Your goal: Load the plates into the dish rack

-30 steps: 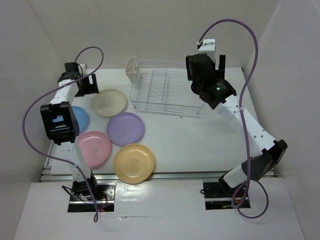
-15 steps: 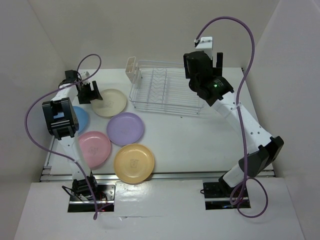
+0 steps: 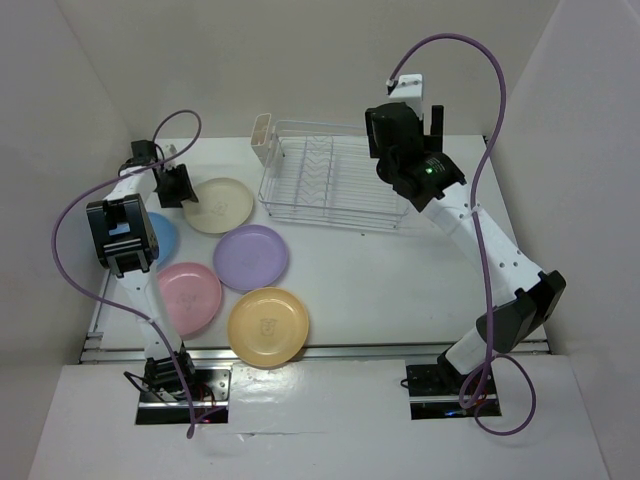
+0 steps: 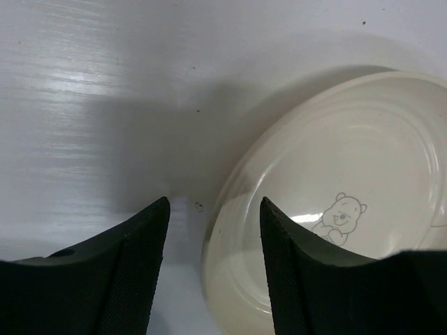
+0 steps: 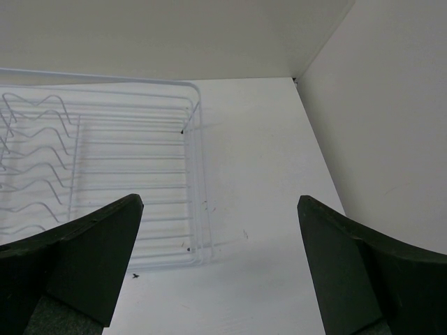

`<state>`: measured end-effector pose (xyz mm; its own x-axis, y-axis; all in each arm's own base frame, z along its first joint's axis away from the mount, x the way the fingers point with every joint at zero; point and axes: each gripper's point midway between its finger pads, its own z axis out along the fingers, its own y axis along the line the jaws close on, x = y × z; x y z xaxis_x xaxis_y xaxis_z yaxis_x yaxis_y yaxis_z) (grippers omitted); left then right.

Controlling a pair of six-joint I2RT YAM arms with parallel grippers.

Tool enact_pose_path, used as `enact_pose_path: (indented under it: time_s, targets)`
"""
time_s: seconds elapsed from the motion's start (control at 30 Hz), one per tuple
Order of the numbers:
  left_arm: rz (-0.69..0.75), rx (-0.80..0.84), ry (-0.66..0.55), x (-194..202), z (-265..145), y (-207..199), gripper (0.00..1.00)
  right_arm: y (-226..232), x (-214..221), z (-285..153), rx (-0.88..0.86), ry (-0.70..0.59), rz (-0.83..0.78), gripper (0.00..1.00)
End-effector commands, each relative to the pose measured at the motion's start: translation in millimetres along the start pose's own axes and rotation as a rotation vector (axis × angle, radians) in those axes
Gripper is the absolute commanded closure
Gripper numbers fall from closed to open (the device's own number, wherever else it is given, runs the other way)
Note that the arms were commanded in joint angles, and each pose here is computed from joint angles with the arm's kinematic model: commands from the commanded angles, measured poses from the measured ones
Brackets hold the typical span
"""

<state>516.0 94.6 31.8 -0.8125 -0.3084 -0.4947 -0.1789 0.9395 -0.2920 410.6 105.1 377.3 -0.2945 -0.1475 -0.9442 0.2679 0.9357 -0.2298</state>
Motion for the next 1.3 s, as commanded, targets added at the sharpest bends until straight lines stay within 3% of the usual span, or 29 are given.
enact_pose_path:
  time_s: [0.0,0.07,0.13,0.23,0.27,0.3,0.47,0.57,0.87,1.07,1.13,1.17,1.2,1.23,1.27]
  targets:
    - [-0.041,-0.103,0.052,14.9,2.5,20.3,0.39,-2.3,-15.8,-7.2,-0.022,-0.029,0.039,0.00]
    - [-0.051,-0.152,0.049,14.0,-2.8,27.0,0.49,-2.3,-15.8,-7.2,-0.022,-0.029,0.039,0.00]
    - [-0.060,-0.198,0.036,10.5,-7.1,33.3,0.72,-0.1,-17.6,-7.0,-0.033,-0.035,0.046,0.00]
    - [-0.066,-0.234,0.021,6.7,-12.1,37.8,0.81,5.7,-14.4,-8.3,-0.050,-0.030,0.037,0.00]
    - [-0.066,-0.244,0.020,6.6,-12.5,39.7,0.93,7.3,-14.4,-8.5,-0.060,-0.030,0.037,0.00]
    - [-0.056,-0.239,0.013,4.1,-14.5,34.0,1.00,7.3,-14.4,-8.5,-0.060,-0.030,0.037,0.00]
    - [-0.032,-0.200,0.001,0.8,-18.9,9.2,1.00,17.9,-17.0,-11.1,-0.087,-0.038,0.038,0.00]
    - [0.030,-0.195,-0.112,-34.1,-46.4,-9.8,1.00,20.7,-14.5,-8.8,-0.086,-0.032,0.031,0.00]
    - [0.092,-0.269,-0.357,-106.7,-125.5,-5.8,1.00,22.9,-7.4,-8.1,-0.095,-0.024,0.022,0.00]
    - [0.233,-0.369,-0.418,-117.5,-147.3,7.0,1.00,23.8,-7.1,-12.1,-0.104,-0.027,0.021,0.00]
    - [0.319,-0.322,-0.619,-149.5,-183.2,-23.2,1.00,26.3,-3.6,-11.5,-0.112,-0.020,0.014,0.00]
    - [0.351,-0.318,-0.640,-138.7,-177.9,-27.5,1.00,28.9,-3.5,-11.8,-0.128,-0.019,0.013,0.00]
    - [0.401,-0.286,-0.735,-149.8,-193.1,-51.3,1.00,29.0,-3.5,-11.8,-0.128,-0.019,0.013,0.00]
    - [0.422,-0.255,-0.831,-171.8,-224.3,-68.7,1.00,29.8,0.0,-11.0,-0.127,-0.013,0.006,0.00]
    - [0.421,-0.203,-0.840,-177.6,-228.9,-79.9,1.00,29.8,0.0,-10.9,-0.127,-0.013,0.006,0.00]
